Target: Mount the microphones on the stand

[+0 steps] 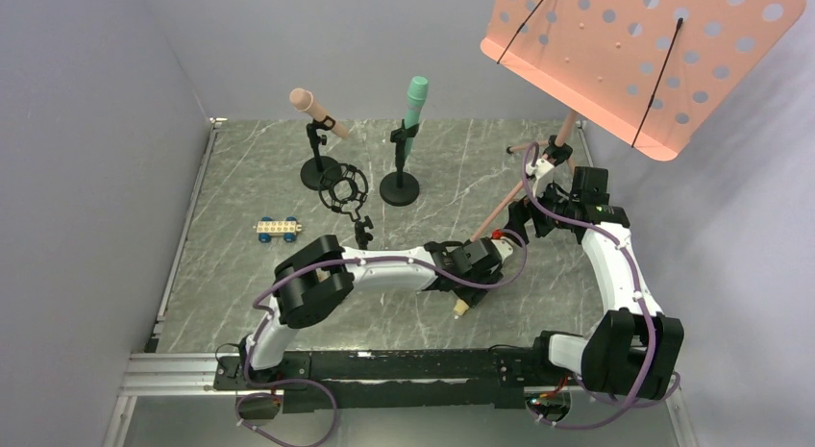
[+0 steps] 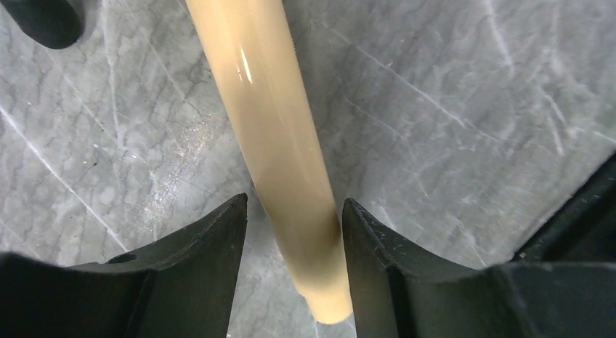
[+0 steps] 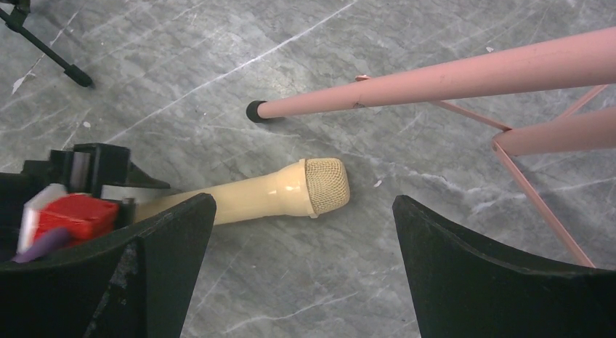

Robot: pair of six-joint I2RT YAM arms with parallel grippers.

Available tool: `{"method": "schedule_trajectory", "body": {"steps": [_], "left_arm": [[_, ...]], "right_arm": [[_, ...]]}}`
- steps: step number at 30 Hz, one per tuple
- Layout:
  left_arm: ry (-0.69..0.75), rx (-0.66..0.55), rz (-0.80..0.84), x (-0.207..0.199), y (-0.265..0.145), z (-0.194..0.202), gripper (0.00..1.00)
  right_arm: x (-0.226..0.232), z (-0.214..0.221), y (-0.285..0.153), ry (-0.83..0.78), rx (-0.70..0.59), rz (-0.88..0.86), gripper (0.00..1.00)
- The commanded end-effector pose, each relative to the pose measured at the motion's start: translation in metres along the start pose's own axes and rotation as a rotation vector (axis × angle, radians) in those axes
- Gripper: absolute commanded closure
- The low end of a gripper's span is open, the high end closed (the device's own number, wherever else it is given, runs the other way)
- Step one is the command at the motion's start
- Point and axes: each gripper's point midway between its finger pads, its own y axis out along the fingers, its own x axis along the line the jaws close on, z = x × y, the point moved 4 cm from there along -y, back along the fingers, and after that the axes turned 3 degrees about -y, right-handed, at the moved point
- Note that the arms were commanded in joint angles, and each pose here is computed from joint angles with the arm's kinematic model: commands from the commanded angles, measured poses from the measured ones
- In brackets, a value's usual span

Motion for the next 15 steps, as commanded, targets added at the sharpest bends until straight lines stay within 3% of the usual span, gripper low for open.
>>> {"method": "schedule_trajectory", "body": {"steps": [1,7,9,12,15], "left_arm": [[0.013,0.004,-0.067,0.0,0.003,-0.007,0.44],[0.02,0.044,-0.118,0.005,0.012,0.001,0.47],[0.035,0.064,-0.158,0.007,0.015,0.005,0.56],[0.062,0.066,-0.198,0.007,0.01,0.007,0.78],[0.087,0.043,-0.211,0.007,-0.003,0.007,0.89]], "right_arm": [[-0.007,-0.019,-0.007,-0.038,-0.044,0.033,0.01],[-0.007,-0.018,-0.006,-0.036,-0.043,0.026,0.01],[-0.007,-0.017,-0.006,-0.036,-0.041,0.02,0.01],[-0.006,-0.017,-0.005,-0.04,-0.04,0.014,0.01],[-0.005,-0.016,-0.005,-0.042,-0.036,0.001,0.01]]}}
